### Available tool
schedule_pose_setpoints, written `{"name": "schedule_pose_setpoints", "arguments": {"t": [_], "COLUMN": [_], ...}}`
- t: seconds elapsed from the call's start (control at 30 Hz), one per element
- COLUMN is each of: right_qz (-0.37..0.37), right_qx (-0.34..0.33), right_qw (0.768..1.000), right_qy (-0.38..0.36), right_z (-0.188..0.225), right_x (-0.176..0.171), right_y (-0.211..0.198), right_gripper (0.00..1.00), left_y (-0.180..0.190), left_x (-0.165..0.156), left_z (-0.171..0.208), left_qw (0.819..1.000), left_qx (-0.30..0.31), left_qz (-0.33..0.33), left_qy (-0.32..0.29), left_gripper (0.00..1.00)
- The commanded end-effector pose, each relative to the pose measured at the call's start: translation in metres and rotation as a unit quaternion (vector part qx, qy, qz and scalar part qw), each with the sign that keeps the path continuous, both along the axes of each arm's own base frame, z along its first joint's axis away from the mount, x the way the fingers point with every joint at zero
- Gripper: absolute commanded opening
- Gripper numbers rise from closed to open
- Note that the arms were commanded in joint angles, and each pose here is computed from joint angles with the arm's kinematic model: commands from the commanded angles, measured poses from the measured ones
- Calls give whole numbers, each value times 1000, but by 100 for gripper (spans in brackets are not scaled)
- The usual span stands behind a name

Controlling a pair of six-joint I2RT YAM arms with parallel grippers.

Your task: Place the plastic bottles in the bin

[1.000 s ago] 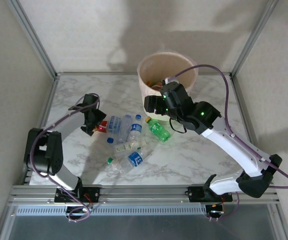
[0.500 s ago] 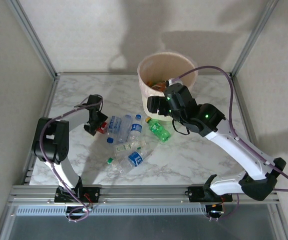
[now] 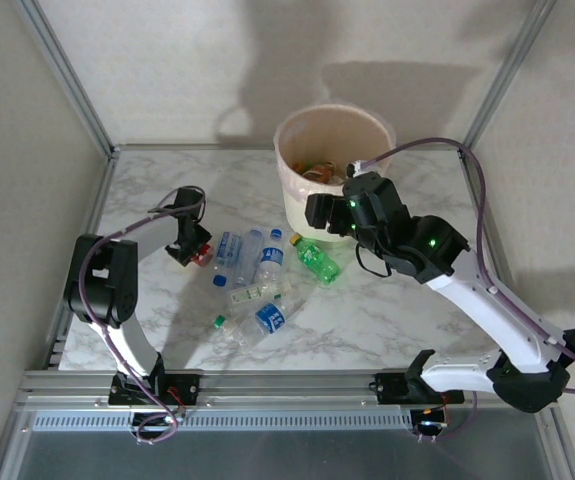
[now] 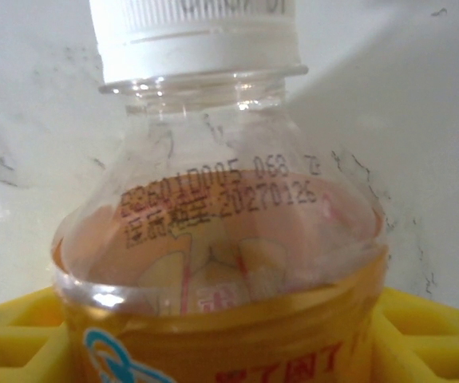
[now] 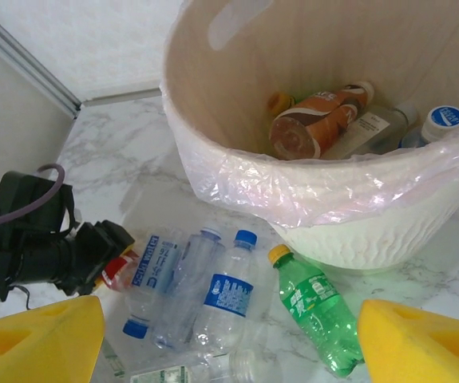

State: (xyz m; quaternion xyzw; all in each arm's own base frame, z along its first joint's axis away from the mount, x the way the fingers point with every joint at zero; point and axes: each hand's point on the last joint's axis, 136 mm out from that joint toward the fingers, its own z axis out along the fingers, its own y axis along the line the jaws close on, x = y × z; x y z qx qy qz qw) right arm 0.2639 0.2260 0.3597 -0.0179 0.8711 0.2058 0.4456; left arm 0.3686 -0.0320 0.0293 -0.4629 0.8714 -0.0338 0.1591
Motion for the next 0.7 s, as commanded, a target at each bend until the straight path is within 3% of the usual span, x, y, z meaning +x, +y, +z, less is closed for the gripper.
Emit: {"name": "schedule_pose_setpoints", "arguments": {"t": [0.0,0.17,0.27,0.47,0.67], "right_qz": [-23,-40,-3,-11,-25], "right_qx": [-3,-15,-21,-76,-41], "right_qw": [1000,999,999,994,993], "right_qy": [0,19,35,79,111], "right_z": [1,-19,-36,-84,-123], "right_x": [0,-9,-25,-48,-58], "right_y": [-11,-29,-31,-63,-64], "right_gripper": [83,83,83,83,83], "left_y": [12,7,-11,-78,-170], "left_x": [3,23,37,56,69], "left_z": [44,124,185,307,389], "left_qw": [999,991,977,924,864], "left_qx": [32,41,10,-77,-148], "left_qz": [6,-14,-41,-124,-216], "left_qy": [-42,-126,-207,-353,-431], "left_gripper": [53,50,50,50,52]}}
